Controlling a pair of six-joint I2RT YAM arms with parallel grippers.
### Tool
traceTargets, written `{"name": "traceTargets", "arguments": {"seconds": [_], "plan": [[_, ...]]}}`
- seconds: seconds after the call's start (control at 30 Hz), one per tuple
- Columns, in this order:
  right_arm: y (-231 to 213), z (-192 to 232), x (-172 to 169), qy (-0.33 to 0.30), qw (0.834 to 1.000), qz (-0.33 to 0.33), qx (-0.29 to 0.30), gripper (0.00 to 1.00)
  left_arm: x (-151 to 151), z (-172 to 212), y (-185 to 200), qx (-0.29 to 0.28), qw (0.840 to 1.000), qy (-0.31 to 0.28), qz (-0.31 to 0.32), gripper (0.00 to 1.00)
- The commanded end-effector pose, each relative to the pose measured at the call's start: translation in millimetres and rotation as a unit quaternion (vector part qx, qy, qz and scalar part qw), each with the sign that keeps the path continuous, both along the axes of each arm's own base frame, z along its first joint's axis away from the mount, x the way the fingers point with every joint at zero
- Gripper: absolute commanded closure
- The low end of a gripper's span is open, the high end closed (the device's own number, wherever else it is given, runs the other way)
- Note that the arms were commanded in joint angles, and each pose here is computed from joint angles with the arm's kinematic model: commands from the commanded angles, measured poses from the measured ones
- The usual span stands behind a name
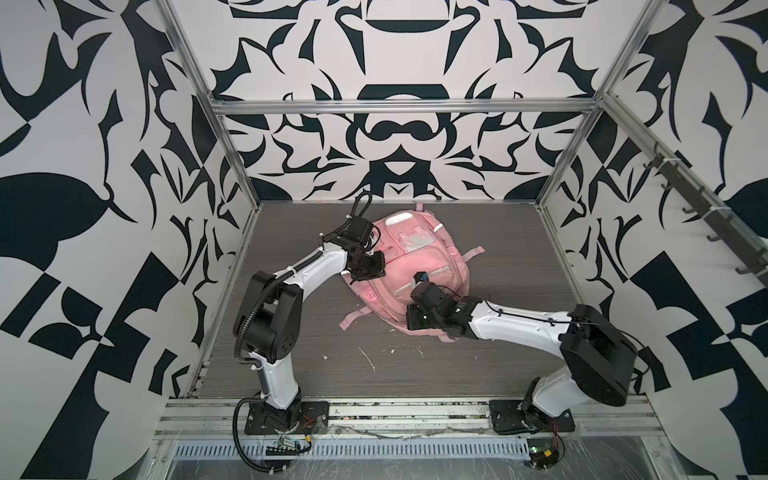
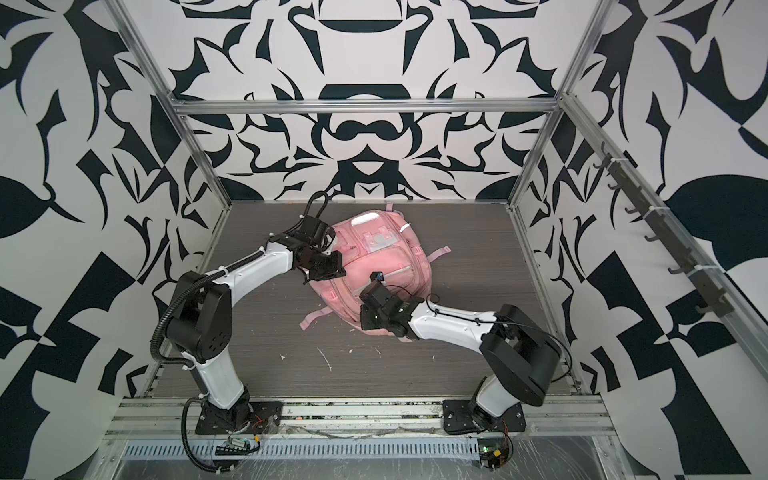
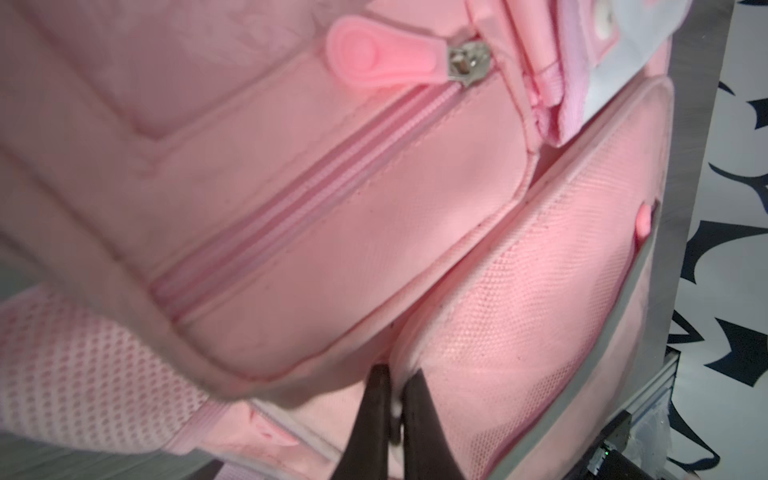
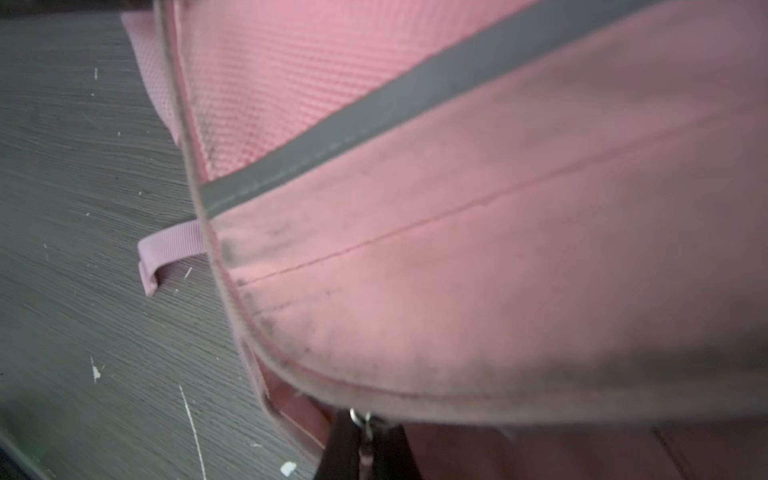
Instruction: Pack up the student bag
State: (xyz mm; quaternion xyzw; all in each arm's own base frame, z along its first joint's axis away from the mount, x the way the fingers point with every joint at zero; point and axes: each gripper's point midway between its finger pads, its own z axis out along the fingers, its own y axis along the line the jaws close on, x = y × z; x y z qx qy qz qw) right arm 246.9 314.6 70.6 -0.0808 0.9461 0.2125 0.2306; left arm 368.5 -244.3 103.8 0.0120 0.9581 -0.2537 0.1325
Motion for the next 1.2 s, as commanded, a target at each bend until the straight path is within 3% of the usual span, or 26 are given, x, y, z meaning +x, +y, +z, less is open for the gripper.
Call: {"name": "traceTargets", "arguments": {"seconds": [0.0,0.23,0.37,0.57,0.87,1.17], "plan": [[39.6,18.7,-6.6,0.004,0.999,0.039,0.036,1.00,23.3,18.9,7.8,-0.006,0.998,-0.048,0.033,0.86],[62.5,25.3,2.0,0.000,0.997,0.059,0.046,1.00,-17.2,18.1,27.5,0.004,0.999,-0.041,0.027,0.56],[66.2,22.7,1.9,0.004,0.997,0.065,0.047,1.00,-40.3,14.3,33.7,-0.008,0.999,-0.030,0.030,0.51],[68.1,22.2,1.3,0.005,0.996,0.070,0.049,1.00,-66.4,1.9,24.7,-0.054,0.998,0.003,0.033,0.53],[76.1,30.1,-0.5,0.002,0.994,0.091,0.059,1.00,-78.2,-5.0,3.6,-0.063,0.998,0.004,0.020,0.57],[67.2,34.4,-1.7,-0.007,0.995,0.093,0.042,1.00,-74.6,-11.1,4.8,-0.049,0.999,0.006,0.019,0.82]]}}
